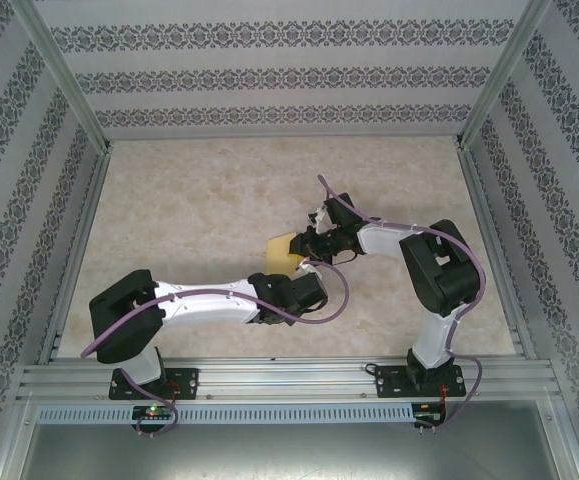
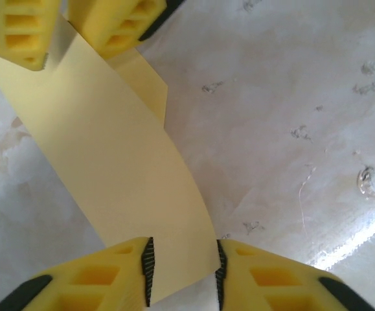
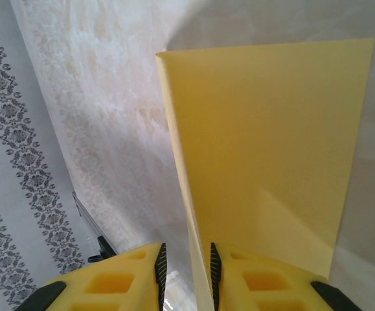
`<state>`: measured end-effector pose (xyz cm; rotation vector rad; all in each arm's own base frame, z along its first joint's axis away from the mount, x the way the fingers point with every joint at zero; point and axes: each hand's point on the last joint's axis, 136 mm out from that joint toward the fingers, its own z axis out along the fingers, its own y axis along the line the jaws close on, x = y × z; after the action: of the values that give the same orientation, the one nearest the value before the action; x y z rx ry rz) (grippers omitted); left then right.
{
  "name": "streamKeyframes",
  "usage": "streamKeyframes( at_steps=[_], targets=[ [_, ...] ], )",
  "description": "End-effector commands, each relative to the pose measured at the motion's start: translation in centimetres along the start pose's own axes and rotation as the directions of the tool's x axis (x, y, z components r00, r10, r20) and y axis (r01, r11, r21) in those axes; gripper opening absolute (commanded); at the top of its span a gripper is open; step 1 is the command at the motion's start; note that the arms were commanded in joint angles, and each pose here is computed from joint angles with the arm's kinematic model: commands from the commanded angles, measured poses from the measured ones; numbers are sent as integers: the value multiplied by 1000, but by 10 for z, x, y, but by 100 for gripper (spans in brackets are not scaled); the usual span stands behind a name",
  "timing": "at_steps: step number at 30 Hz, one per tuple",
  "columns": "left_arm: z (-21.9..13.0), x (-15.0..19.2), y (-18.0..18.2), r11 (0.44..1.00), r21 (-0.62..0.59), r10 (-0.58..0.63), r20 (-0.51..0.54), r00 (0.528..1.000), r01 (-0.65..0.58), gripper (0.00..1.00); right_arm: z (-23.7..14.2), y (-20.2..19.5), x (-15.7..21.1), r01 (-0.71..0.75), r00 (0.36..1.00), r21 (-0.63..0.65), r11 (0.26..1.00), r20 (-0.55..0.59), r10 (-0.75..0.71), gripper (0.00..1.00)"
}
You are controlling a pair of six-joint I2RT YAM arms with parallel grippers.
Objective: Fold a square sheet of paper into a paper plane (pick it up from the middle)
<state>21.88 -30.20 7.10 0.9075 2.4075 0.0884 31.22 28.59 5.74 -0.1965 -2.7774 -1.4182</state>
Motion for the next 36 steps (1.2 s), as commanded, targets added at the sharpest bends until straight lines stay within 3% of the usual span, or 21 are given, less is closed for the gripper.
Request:
streamKeyframes(
  at_steps=[1, 9, 11, 16, 21, 27, 36],
  targets=[
    [-11, 0, 7, 999, -41, 19, 15, 1000, -18, 26, -1, -2, -1, 8, 1000, 17, 1000, 4, -8, 28],
    [-13, -1, 5, 1000, -11, 25, 13, 1000, -25, 5, -9, -5, -1, 9, 1000, 46, 999, 25, -11, 29],
    [-13, -2, 5, 999, 46, -1, 7, 1000, 1, 0, -17, -9, -3, 5, 998, 77, 997, 57, -9, 31],
    [-21, -4, -6, 952, 292, -96, 1, 995, 92, 0, -51, -20, -9, -14, 986, 166, 986, 168, -14, 36],
    [-20, -3, -2, 881, 434, -173, -70, 982, 186, 0, -74, -2, -14, 33, 969, 175, 984, 236, -75, 34],
    [-15, -1, 0, 812, 525, -217, -133, 967, 254, 0, -56, 31, -8, 126, 971, 126, 984, 185, -148, 17],
    [-12, 0, 9, 740, 584, -297, -163, 941, 334, 0, -16, 28, -7, 140, 983, 166, 976, 93, -157, 15]
  ],
)
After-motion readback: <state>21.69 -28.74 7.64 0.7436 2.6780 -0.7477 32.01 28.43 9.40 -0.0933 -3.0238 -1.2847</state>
